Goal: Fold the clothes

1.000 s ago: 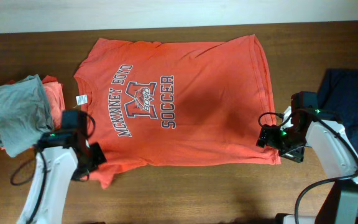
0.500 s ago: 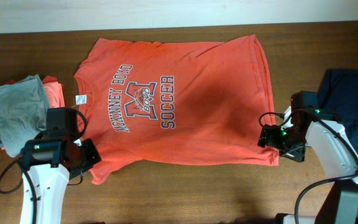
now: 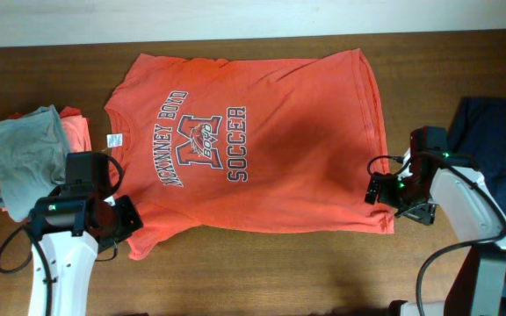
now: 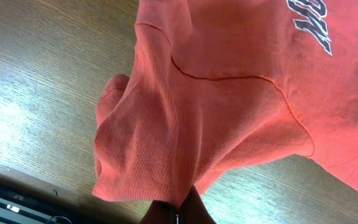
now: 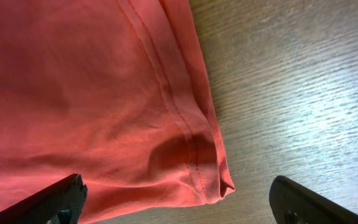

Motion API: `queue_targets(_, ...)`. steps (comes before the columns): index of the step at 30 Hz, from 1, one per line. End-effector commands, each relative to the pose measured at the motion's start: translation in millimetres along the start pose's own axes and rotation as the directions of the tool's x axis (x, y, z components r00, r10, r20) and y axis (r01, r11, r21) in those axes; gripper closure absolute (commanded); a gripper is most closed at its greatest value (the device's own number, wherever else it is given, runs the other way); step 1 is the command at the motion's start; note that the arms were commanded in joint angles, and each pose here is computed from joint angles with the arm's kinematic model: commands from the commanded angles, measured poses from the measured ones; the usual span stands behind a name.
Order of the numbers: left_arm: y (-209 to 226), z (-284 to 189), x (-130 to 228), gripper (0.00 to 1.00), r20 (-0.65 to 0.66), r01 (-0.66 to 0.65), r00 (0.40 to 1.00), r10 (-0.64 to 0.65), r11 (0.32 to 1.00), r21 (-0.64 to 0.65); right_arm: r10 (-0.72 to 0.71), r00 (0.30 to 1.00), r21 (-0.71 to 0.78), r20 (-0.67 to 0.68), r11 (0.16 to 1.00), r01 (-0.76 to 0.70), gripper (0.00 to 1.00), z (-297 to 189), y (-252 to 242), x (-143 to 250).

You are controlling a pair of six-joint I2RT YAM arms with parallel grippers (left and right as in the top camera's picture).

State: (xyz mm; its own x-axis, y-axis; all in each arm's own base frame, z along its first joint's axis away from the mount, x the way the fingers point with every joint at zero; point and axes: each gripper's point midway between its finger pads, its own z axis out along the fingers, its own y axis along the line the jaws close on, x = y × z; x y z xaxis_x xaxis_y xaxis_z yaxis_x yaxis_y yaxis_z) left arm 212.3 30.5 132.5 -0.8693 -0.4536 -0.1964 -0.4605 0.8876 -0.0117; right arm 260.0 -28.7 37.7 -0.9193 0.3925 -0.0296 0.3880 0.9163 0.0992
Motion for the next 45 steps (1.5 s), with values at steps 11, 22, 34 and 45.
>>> queue_targets(11,-0.5,-2.7,-3.3,1.00,0.018,-0.015,1.000,0.015,1.000,0.003,0.070,0.997,0.040,-0.039,0.997,-0.069,0.01,22.9,-12.2,18.6)
queue_targets(22,-0.5,-2.7,-3.1,1.00,0.017,-0.015,1.000,0.015,1.000,0.003,0.070,0.996,0.038,-0.045,0.997,-0.069,0.32,29.0,-13.1,23.4)
queue_targets(34,0.3,-2.6,-1.1,1.00,0.009,-0.015,1.000,0.015,1.000,0.000,0.072,0.996,0.031,-0.060,0.997,-0.070,0.67,29.1,-12.0,26.6)
queue_targets(45,0.3,-2.6,-1.1,1.00,0.009,-0.016,1.000,0.016,1.000,0.000,0.073,0.995,0.012,-0.074,0.997,-0.072,0.96,29.0,-8.6,29.4)
